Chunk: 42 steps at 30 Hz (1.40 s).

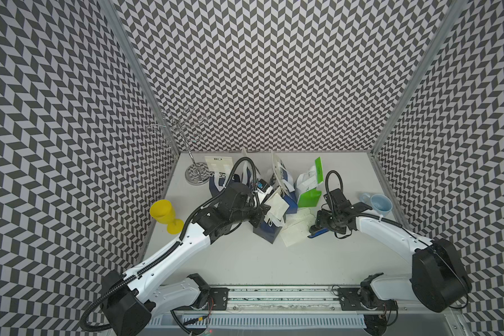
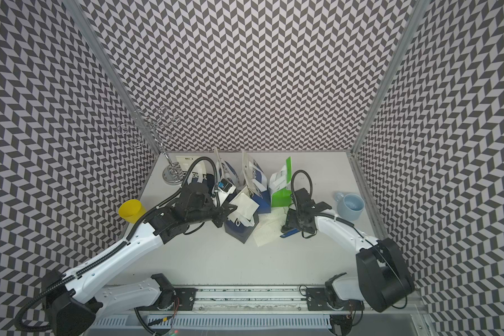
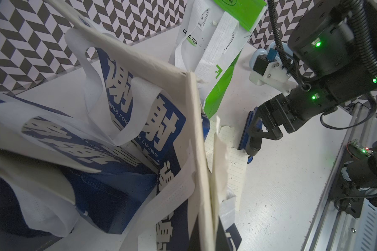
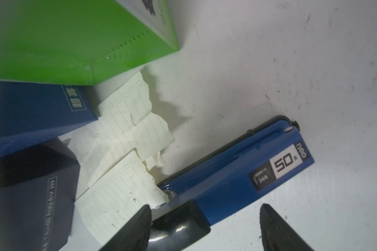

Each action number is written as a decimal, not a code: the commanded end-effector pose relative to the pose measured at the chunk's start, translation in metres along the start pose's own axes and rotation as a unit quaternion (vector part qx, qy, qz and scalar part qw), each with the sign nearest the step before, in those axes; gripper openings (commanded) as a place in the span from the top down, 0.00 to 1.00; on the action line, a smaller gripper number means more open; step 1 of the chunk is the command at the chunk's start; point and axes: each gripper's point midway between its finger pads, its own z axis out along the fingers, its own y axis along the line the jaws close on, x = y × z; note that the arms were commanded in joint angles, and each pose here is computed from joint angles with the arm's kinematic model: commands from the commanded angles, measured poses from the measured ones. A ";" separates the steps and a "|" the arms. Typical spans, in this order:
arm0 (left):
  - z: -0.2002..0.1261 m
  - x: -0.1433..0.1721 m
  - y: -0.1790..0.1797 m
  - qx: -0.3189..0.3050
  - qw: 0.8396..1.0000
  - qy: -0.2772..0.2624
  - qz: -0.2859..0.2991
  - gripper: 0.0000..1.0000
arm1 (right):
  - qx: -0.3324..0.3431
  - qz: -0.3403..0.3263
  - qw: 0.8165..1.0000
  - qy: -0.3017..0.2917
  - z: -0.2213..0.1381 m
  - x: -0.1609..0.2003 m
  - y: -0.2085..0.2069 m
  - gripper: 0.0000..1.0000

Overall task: Staple the receipts to the bags
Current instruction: Adjust the stapler at the center of the board, then pick up the stapler from the center of the board.

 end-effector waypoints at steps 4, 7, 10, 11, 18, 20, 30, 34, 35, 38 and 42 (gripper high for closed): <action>0.004 0.007 -0.003 0.003 1.000 0.009 0.007 1.00 | 0.046 0.001 0.998 0.038 0.016 0.024 -0.020 0.22; 0.003 0.007 -0.003 0.003 1.000 0.009 0.008 1.00 | 0.075 0.006 0.996 0.043 0.015 0.037 -0.038 0.22; 0.004 0.005 -0.004 0.005 1.000 0.009 0.008 1.00 | 0.087 0.022 0.995 0.034 0.013 0.040 -0.048 0.22; 0.004 0.005 -0.004 0.006 1.000 0.009 0.008 1.00 | 0.091 0.024 0.995 0.034 0.014 0.039 -0.049 0.22; 0.005 0.006 -0.010 0.017 1.000 0.020 0.012 1.00 | 0.064 0.020 0.997 0.021 0.017 0.020 -0.032 0.40; 0.004 0.008 -0.010 0.016 0.999 0.029 0.012 1.00 | 0.052 0.016 0.998 0.021 0.016 0.013 -0.024 0.47; -0.002 0.011 -0.005 -0.008 0.999 0.051 0.004 1.00 | 0.033 0.001 0.998 0.060 0.022 0.026 -0.022 0.63; -0.005 0.009 -0.007 -0.004 0.999 0.050 0.003 1.00 | 0.026 -0.003 0.997 0.073 0.028 0.035 -0.025 0.75; -0.005 0.009 -0.007 -0.005 0.999 0.051 0.002 1.00 | 0.021 -0.008 0.997 0.071 0.026 0.035 -0.023 0.81; -0.007 0.011 -0.008 -0.002 0.998 0.056 0.002 1.00 | -0.009 -0.023 0.999 0.038 0.009 0.017 -0.008 0.94; -0.009 0.010 -0.009 0.000 0.998 0.061 -0.002 1.00 | -0.112 -0.043 0.990 -0.075 -0.059 -0.036 0.039 1.00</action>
